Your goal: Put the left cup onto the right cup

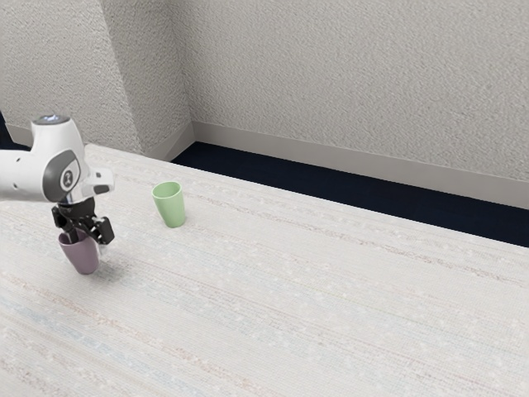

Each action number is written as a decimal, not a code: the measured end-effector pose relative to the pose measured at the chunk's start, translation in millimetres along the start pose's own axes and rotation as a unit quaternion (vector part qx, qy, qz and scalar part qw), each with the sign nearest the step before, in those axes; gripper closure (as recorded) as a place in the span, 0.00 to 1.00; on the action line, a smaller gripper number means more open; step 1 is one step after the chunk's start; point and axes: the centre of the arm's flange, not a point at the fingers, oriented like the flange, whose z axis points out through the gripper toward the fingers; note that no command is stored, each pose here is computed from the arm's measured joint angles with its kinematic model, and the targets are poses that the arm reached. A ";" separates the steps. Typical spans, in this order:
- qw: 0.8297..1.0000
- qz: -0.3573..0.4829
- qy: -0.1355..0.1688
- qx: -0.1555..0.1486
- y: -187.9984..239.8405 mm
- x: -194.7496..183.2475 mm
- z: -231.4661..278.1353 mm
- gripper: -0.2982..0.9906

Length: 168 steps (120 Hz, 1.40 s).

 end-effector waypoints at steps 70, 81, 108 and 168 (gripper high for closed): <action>1.000 -0.012 0.007 -0.006 -0.8 1.0 10.1 0.66; 1.000 -0.013 0.007 -0.006 -0.9 1.0 10.2 0.74; 1.000 -0.016 0.007 -0.007 -0.8 0.4 11.1 0.82; 1.000 -0.023 0.015 -0.005 0.6 3.1 -1.5 0.84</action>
